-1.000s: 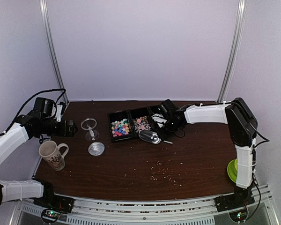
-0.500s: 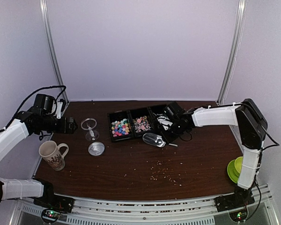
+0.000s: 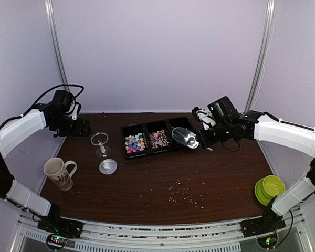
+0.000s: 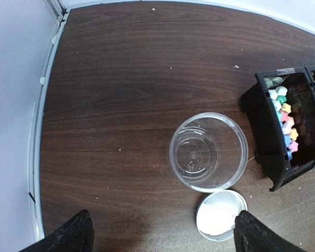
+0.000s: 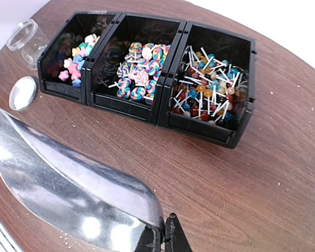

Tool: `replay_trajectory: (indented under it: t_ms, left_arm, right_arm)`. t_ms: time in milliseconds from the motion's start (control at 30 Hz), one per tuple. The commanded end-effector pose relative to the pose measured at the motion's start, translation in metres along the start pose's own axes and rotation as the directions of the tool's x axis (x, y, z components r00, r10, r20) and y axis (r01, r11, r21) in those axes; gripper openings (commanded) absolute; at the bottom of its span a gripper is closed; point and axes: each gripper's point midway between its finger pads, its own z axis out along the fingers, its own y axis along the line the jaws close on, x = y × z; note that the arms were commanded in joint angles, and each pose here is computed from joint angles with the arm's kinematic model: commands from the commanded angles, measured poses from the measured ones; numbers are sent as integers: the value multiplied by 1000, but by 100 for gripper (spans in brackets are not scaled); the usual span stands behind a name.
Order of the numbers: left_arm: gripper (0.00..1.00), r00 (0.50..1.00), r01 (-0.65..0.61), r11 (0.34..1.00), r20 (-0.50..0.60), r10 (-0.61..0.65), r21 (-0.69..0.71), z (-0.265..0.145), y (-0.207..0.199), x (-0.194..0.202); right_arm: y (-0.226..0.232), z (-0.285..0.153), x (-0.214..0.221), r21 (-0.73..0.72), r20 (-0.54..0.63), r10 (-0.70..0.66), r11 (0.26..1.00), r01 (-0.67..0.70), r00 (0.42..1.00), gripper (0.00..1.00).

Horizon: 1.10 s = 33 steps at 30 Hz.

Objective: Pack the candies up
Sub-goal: Pick up the spatula from the center of the board, then pick up the packing box from the center of the board.

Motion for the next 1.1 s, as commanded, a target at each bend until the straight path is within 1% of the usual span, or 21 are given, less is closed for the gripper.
replay_trajectory:
  t_ms: [0,133,267,333,433,667,833,933,1067]
  left_arm:
    - [91,999,29,1000,-21,-29,-5,16,-4,-16]
    - [79,998,28,999,-61,-30,-27,40,-3,-22]
    - [73,994,35,999,-104,-38,-29,62,-4,-24]
    - [69,992,44,999,-119,-46,-13,69,-7,-24]
    - [65,989,47,999,-137,-48,-12,79,-8,-24]
    - [50,980,37,999,-193,-39,-16,99,-7,-12]
    - [33,976,27,999,-216,-31,-23,105,-5,-6]
    - [29,977,23,1000,-211,-27,-21,103,-6,-7]
    - [16,978,16,1000,-207,-20,-19,102,-6,-8]
  right_arm:
    - [-7,-18,9,47,11,19,999,-20,1000,0]
    - [-8,-31,11,44,41,28,999,-30,999,0]
    - [-8,-38,16,39,55,36,999,-39,998,0]
    - [-8,-41,19,37,57,39,998,-41,998,0]
    - [-8,-43,22,33,60,43,998,-45,997,0]
    - [-7,-50,25,27,71,43,999,-45,997,0]
    - [-7,-48,26,27,69,40,999,-42,997,0]
    - [-6,-45,26,26,61,40,999,-42,997,0]
    - [-6,-44,25,27,62,40,999,-42,997,0]
